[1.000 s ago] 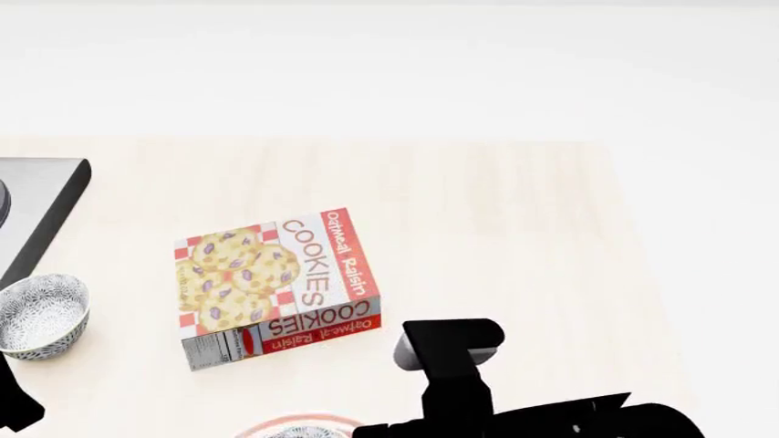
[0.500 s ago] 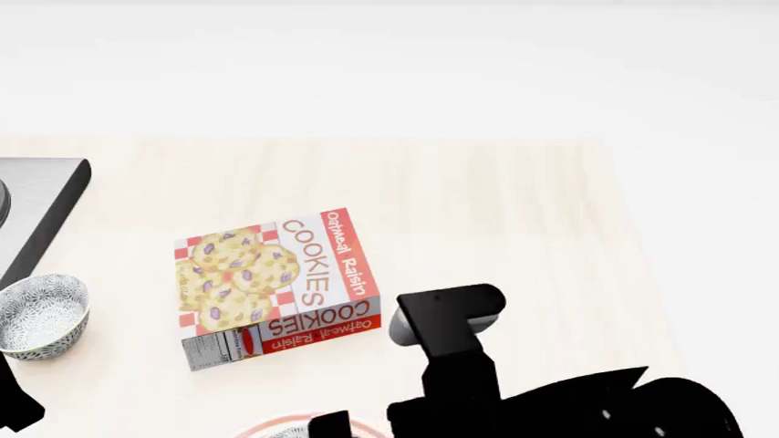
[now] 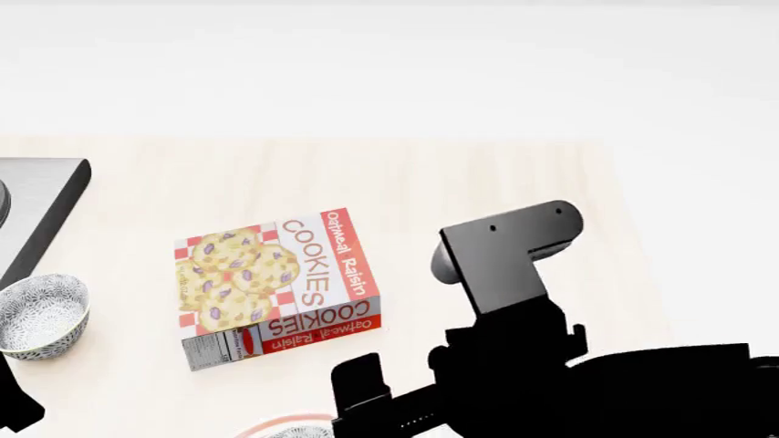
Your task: Pick the akita bowl next to the plate and place it on the plate.
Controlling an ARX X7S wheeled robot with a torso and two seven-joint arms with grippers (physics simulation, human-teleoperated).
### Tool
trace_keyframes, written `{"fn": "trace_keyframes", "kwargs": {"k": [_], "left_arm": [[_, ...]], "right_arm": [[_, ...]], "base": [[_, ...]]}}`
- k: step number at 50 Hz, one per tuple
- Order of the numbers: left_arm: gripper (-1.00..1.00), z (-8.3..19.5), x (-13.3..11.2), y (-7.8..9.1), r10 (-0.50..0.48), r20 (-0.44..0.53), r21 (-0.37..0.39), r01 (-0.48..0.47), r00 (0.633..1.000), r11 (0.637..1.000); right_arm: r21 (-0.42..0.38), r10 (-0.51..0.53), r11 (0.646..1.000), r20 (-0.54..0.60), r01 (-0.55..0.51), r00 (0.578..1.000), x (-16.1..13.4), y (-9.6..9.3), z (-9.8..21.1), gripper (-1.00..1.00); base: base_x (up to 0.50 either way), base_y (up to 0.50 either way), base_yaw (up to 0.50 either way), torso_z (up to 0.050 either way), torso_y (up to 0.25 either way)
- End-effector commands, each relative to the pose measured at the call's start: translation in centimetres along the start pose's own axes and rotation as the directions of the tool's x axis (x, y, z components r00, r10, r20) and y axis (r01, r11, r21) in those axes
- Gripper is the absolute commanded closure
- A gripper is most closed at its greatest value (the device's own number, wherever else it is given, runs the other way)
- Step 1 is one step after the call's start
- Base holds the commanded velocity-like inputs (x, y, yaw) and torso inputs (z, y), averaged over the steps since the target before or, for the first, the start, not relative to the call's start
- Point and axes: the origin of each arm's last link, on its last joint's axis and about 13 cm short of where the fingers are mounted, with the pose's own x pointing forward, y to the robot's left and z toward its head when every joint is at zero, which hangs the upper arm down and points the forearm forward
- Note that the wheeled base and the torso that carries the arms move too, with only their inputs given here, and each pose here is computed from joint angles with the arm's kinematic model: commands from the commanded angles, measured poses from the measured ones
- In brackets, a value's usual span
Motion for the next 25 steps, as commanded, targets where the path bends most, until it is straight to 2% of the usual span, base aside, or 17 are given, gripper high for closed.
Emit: {"fn": "trace_keyframes", "kwargs": {"k": [1, 9, 11, 14, 16, 20, 25], "left_arm": [[-1.00, 0.0, 0.0, 0.0, 0.000, 0.001, 0.000, 0.000, 1.000, 1.000], [-1.00, 0.0, 0.0, 0.0, 0.001, 0.002, 0.002, -0.001, 1.000, 1.000], [-1.00, -0.1, 0.0, 0.0, 0.000, 0.002, 0.003, 0.000, 1.000, 1.000], [-1.00, 0.0, 0.0, 0.0, 0.000, 0.001, 0.003, 0.000, 1.000, 1.000], [-1.00, -0.1, 0.0, 0.0, 0.000, 0.002, 0.003, 0.000, 1.000, 1.000], [-1.00, -0.1, 0.0, 0.0, 0.000, 0.001, 0.003, 0.000, 1.000, 1.000], [-1.00, -0.1, 0.0, 0.0, 0.000, 0.001, 0.004, 0.000, 1.000, 1.000]], "right_arm": [[-0.033, -0.132, 0.990, 0.162, 0.139, 0.978, -2.0, 0.6, -0.9, -1.00], [0.006, -0.217, 0.975, 0.281, 0.224, 0.935, -2.2, 0.2, -2.3, -1.00], [0.027, -0.279, 0.958, 0.336, 0.286, 0.900, -2.0, -0.1, -2.7, -1.00], [0.050, -0.303, 0.950, 0.395, 0.309, 0.867, -1.8, -0.4, -3.6, -1.00], [0.065, -0.303, 0.951, 0.390, 0.302, 0.869, -1.6, -0.5, -4.2, -1.00], [0.110, -0.357, 0.932, 0.453, 0.346, 0.817, -1.3, -0.7, -5.4, -1.00], [0.130, -0.399, 0.913, 0.488, 0.388, 0.776, -0.7, -0.9, -7.0, -1.00]], "base": [[0.00, 0.00, 0.00, 0.000, 0.000], [0.00, 0.00, 0.00, 0.000, 0.000], [0.00, 0.00, 0.00, 0.000, 0.000], [0.00, 0.00, 0.00, 0.000, 0.000], [0.00, 0.00, 0.00, 0.000, 0.000], [0.00, 0.00, 0.00, 0.000, 0.000], [0.00, 0.00, 0.00, 0.000, 0.000]]}}
